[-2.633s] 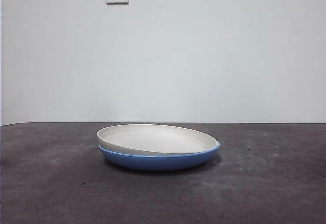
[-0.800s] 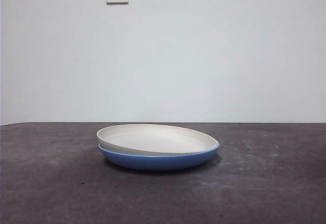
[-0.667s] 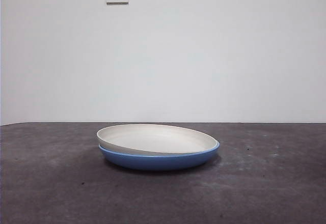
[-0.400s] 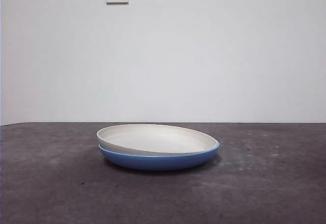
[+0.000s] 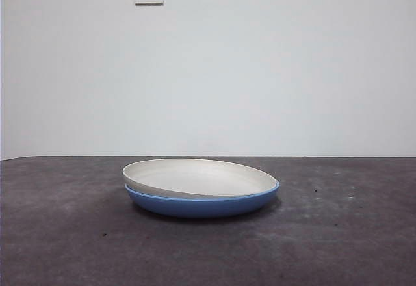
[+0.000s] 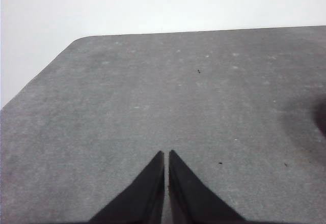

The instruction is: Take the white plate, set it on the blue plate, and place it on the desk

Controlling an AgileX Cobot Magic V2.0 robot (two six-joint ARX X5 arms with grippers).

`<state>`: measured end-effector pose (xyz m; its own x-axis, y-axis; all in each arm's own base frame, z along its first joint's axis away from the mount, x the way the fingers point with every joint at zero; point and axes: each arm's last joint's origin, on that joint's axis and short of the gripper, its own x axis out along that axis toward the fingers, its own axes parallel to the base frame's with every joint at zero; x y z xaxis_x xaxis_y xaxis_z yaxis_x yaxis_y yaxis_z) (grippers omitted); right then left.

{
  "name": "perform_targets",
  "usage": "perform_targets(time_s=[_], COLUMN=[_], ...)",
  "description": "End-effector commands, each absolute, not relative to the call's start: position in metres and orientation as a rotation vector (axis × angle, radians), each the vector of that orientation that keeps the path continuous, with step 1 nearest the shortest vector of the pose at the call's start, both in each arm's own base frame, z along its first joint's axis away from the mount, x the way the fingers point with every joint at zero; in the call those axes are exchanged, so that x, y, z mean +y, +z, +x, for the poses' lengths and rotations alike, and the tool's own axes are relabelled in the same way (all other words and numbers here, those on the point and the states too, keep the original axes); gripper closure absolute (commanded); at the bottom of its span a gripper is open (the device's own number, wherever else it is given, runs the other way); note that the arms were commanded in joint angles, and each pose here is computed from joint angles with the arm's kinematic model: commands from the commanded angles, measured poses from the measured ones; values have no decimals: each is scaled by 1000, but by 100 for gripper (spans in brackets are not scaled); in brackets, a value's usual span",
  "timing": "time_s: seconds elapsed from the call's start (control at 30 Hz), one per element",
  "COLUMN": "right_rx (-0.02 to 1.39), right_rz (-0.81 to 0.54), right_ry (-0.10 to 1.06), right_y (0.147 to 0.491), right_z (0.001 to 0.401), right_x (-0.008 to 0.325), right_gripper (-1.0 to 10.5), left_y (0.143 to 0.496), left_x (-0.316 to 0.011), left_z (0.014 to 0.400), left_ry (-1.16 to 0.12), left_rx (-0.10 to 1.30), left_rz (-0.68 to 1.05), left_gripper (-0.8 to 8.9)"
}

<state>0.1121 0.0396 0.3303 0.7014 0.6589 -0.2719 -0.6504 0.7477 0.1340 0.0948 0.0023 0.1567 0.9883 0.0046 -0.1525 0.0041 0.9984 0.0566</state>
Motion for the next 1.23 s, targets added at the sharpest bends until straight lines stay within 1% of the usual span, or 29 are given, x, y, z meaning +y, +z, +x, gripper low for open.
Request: perform_targets(time_s=[0.03,0.17,0.3,0.43,0.53,0.7,0.93,1.23], right_rx=[187,55,-41,-87,-96,-71,-24,156], right_rz=[8,-14,-32,-37,-37,-34,-1,28], right_ry=[614,458,321,256,223,221,220,175], right_y=[318,290,263,237,219,193,169,151], right_z=[108,100,94,92,92,94,97,96], right_x=[28,16,9,7,6,6,6,5], right_gripper=[939,939,939,939,939,939,939,939], left_y=[149,149,149,149,149,149,149,149], left_x=[2,2,2,2,2,2,2,2], left_z=[96,96,96,96,96,96,96,96], left_ry=[1,1,1,1,1,1,1,1], left_rx=[179,179,179,179,179,179,179,179], left_rz=[53,53,53,53,53,53,54,53], left_gripper=[799,799,798,799,799,799,799,799])
